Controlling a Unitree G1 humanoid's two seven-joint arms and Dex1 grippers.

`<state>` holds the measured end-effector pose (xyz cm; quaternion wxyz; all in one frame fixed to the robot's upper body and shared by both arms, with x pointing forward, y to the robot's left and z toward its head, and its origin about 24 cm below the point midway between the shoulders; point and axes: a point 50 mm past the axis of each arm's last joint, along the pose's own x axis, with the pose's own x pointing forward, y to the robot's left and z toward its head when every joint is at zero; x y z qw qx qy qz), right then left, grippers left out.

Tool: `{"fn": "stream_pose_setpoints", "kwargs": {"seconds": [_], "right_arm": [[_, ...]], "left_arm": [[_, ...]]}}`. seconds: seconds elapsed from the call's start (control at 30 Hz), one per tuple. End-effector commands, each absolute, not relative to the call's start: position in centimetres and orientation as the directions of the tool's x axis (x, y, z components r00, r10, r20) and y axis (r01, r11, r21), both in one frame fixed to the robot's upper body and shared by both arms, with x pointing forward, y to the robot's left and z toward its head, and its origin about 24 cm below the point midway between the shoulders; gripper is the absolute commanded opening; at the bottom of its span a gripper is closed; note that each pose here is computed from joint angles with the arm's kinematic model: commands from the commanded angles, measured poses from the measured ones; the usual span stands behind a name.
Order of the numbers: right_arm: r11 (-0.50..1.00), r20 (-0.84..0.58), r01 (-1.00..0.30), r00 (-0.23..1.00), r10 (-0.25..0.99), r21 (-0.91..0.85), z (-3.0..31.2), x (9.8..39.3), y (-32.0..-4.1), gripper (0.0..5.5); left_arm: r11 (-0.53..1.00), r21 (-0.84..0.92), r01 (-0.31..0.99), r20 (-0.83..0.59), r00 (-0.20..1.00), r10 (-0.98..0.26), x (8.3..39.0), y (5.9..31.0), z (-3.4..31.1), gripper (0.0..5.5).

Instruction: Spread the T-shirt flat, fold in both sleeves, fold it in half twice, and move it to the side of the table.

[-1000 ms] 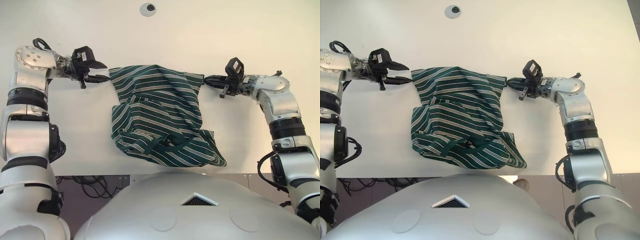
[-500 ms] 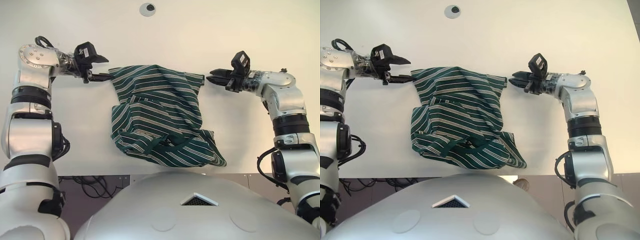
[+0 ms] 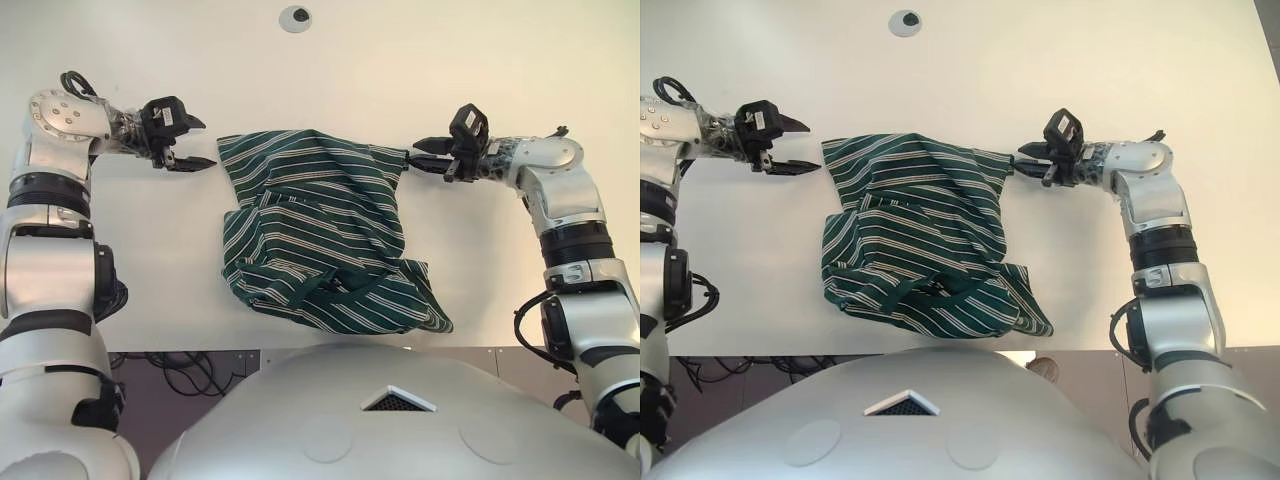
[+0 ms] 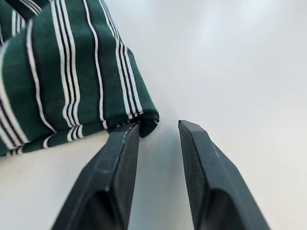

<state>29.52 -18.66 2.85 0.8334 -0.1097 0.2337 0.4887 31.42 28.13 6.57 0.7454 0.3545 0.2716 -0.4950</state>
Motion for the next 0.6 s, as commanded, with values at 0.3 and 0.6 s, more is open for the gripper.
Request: {"fn": "stream_pose_setpoints", "kwargs": {"seconds": [0.3,0.6], "right_arm": [[0.481,-0.475,-0.875,0.399,0.784,0.059,2.9,30.5,-17.3,0.75],[0.479,-0.469,-0.877,0.402,0.786,0.05,3.0,30.6,-17.1,0.0]], "left_arm": [[0.242,0.251,0.937,-0.716,0.348,-0.605,32.3,25.6,5.9,3.39],[0.225,0.224,0.948,-0.723,0.317,-0.614,32.0,25.5,5.6,2.15]]}}
